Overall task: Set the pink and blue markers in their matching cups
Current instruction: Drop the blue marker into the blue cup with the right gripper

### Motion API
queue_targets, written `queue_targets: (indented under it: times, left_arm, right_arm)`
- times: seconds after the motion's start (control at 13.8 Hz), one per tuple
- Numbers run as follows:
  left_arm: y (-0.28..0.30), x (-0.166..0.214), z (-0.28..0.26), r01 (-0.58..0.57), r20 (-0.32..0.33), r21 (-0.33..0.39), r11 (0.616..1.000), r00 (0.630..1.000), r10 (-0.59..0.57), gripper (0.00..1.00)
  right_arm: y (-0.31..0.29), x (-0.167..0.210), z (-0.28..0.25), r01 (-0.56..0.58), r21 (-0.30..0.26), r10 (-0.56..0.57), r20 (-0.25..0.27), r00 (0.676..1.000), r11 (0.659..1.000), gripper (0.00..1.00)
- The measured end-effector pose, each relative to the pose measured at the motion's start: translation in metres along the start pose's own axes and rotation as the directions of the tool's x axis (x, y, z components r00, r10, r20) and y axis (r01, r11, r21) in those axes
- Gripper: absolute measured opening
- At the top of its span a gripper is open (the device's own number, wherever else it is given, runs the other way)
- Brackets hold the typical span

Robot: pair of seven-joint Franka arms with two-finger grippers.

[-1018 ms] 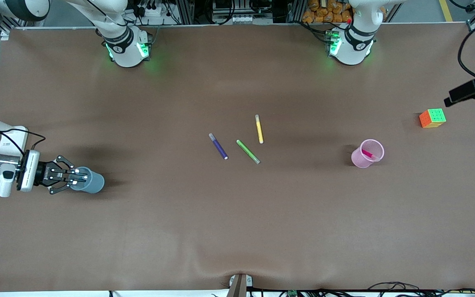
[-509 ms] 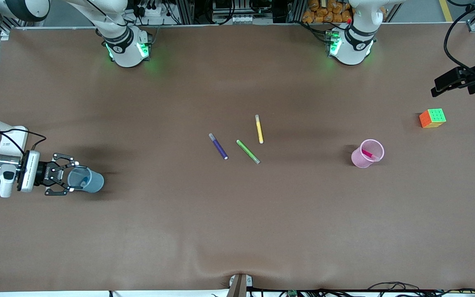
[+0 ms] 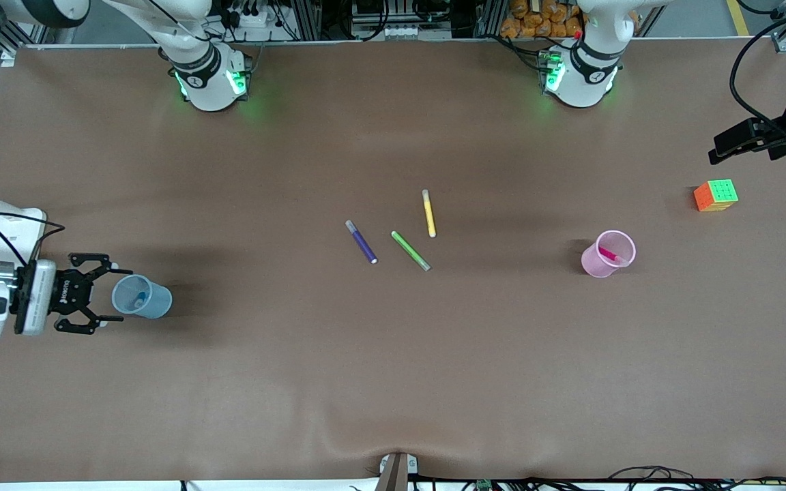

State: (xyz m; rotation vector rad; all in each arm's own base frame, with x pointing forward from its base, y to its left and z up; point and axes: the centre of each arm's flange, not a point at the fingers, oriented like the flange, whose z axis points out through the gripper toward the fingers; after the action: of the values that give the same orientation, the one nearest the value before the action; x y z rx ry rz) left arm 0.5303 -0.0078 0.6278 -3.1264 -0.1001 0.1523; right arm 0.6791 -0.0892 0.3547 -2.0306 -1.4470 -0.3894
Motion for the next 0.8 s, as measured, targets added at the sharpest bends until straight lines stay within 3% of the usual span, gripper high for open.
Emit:
queue_targets:
  times: [0.22,0.44,0.8]
  left_arm:
    - [0.013,-0.004,0.009,-0.022,0.017,0.029,0.999,1.000,0.022,1.00]
    - [0.014,-0.012,-0.001,-0.028,-0.003,0.028,0.999,1.000,0.028,1.00]
    - [0.018,-0.017,-0.012,-0.036,-0.047,0.025,0.999,0.998,0.037,1.00]
  right_arm:
    - [-0.019,0.051,-0.006,-0.095,-0.032,0.097,0.088,0.991,0.995,1.00]
    - [-0.043,0.092,-0.021,-0.181,-0.099,0.196,0.169,0.966,0.978,1.00]
    - [-0.095,0.144,-0.052,-0.320,-0.228,0.369,0.220,0.903,0.920,1.00]
